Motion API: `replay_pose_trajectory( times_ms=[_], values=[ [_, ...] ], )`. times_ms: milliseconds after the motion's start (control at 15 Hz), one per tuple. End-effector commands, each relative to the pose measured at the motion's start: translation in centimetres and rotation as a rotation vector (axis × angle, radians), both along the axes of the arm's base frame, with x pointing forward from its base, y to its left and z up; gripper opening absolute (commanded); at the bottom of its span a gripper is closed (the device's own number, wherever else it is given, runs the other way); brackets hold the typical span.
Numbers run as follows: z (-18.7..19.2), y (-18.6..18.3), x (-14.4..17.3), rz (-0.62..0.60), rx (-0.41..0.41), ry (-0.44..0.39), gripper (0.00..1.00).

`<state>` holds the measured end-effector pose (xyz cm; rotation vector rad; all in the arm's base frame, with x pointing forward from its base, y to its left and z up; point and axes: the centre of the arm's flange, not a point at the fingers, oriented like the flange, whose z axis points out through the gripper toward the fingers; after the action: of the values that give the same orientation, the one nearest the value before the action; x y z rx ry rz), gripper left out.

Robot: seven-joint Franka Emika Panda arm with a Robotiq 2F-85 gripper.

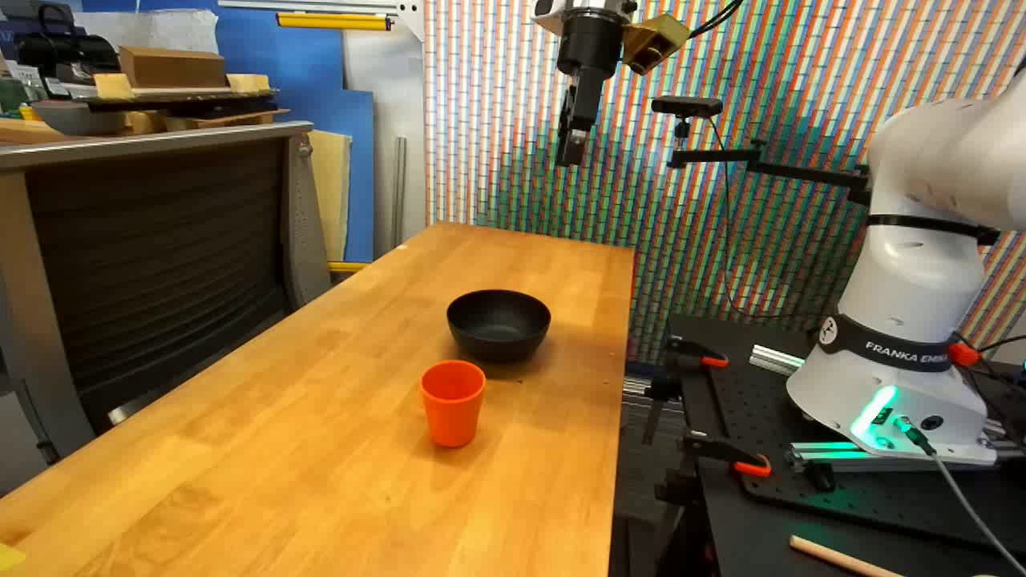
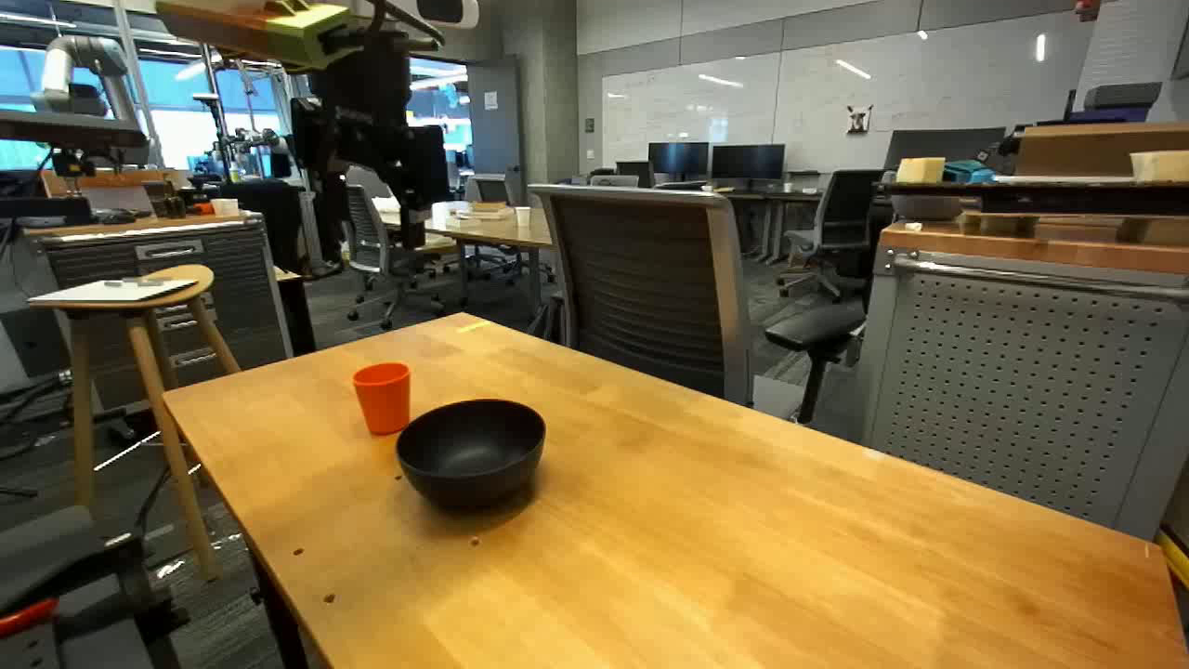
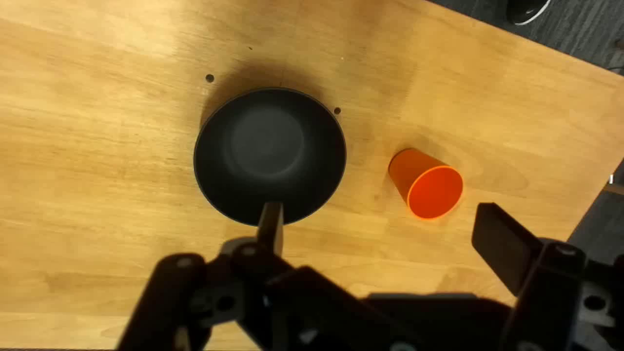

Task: Put the orange cup into the black bowl.

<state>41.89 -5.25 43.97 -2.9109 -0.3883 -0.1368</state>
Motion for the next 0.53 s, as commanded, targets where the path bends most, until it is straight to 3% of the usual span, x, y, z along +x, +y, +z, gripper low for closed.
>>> replay_pose_trajectory(
  times_ms=[0, 267, 467],
  values=[
    [0.1, 0.0, 0.1, 0.000, 0.000, -0.003, 1.00],
    [-0.5, -0.3, 1.0, -0.015, 0.004, 0.006, 1.00],
    [-4.3, 0.8, 5.3, -0.025, 0.015, 0.085, 1.00]
  ],
)
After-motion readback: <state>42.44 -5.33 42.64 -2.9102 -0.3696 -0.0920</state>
